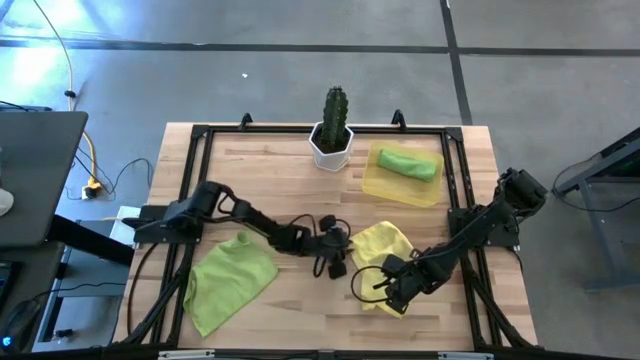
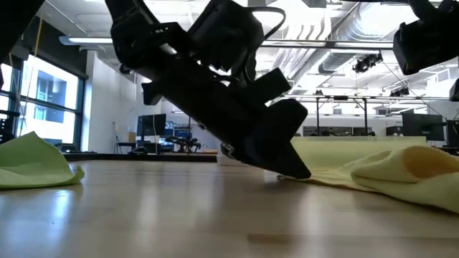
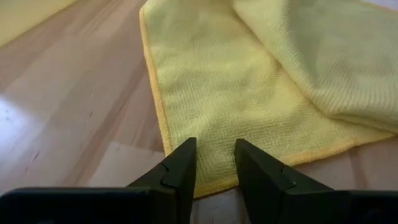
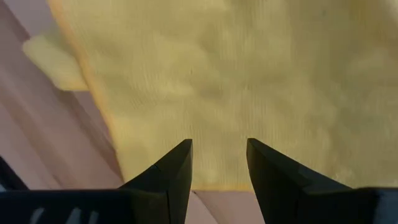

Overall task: Roll microfiber towels into tight, uniform cylinder then place into a basket
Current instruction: Roll the yellow towel

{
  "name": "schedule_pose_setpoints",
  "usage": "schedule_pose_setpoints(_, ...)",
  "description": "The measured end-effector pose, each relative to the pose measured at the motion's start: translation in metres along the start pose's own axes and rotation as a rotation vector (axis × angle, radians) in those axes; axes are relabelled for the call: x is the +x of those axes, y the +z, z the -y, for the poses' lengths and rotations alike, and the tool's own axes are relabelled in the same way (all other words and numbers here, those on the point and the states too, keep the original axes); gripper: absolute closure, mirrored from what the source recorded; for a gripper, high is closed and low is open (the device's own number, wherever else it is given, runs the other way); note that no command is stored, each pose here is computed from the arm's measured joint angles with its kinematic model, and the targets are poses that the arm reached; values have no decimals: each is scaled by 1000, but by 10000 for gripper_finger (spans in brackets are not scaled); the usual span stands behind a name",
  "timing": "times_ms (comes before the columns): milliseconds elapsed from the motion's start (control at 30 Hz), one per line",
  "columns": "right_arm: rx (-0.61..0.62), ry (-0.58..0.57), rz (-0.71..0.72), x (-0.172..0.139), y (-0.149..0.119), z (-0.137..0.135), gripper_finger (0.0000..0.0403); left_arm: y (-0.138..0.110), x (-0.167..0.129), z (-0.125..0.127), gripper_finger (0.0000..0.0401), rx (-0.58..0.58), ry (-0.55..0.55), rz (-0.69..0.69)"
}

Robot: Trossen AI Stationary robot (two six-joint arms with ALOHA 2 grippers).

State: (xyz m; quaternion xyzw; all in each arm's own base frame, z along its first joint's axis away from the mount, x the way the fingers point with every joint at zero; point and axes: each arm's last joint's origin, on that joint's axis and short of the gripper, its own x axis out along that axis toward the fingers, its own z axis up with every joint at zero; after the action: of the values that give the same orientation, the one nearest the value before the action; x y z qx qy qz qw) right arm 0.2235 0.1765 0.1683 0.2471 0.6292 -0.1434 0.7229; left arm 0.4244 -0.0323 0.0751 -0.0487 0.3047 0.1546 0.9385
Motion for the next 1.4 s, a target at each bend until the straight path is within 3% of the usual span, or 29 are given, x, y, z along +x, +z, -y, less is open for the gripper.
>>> schedule_pose_setpoints(333,-57,13,10,1,1,-2,258,-4,-22,1,300,42,4,-220)
schedule_pose_setpoints(600,-176,33,183,8,12,-10,258,0,-73,0,300,162,53,-464)
schedule_pose_setpoints(867,-331,43,309,38,38,-20,258,-12,-115,-9,300,283,138,-760)
schedule_pose_setpoints(1033,-553,152,470,56,57,-38,258,-13,-116,-8,300,319,142,-765)
schedule_pose_setpoints(1400,-909,189,630,75,70,-52,258,-10,-111,-11,300,322,140,-743)
